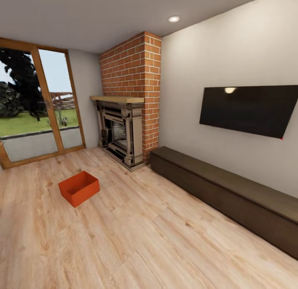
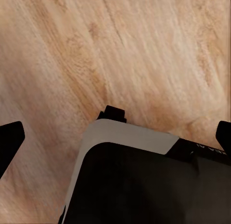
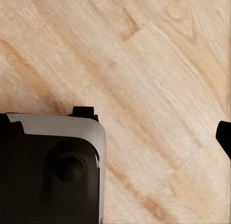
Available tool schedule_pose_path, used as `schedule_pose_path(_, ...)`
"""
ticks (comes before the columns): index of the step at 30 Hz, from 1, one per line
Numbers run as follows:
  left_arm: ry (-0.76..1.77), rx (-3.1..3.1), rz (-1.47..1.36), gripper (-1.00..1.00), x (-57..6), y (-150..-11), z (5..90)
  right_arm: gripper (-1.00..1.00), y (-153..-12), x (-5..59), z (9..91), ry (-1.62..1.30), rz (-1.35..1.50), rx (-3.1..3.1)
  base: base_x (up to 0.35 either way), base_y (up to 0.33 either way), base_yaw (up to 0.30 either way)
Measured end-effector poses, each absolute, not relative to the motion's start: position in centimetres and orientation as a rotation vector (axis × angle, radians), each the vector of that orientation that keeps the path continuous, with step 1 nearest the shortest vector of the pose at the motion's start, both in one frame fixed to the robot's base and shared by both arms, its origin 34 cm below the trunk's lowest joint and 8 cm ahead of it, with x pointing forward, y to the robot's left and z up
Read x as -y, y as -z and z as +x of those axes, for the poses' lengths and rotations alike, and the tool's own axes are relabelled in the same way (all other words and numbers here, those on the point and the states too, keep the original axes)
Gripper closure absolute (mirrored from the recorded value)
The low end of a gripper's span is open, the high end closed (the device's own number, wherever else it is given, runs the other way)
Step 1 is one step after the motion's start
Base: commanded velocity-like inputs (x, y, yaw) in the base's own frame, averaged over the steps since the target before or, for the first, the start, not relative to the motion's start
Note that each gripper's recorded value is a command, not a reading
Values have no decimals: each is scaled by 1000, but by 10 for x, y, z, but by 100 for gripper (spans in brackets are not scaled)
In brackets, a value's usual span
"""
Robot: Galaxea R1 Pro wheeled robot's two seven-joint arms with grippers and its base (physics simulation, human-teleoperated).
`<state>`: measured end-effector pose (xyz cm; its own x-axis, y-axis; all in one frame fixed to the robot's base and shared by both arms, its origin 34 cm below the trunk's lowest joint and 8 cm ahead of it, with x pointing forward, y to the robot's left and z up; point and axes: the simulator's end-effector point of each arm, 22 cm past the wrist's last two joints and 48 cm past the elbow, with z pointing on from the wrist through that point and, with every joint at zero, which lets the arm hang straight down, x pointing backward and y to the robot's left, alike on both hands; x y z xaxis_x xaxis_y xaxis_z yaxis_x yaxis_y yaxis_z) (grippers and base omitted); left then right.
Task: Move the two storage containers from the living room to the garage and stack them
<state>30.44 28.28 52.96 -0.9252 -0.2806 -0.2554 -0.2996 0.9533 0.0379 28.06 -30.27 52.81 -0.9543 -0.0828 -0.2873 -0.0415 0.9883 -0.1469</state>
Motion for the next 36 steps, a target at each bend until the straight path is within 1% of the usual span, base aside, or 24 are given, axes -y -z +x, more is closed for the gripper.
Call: schedule_pose_path(36,-111,-2857,-435,-100,-283,-530,304,-100,-529,305,282,205,-90,-2831,317,-98,276)
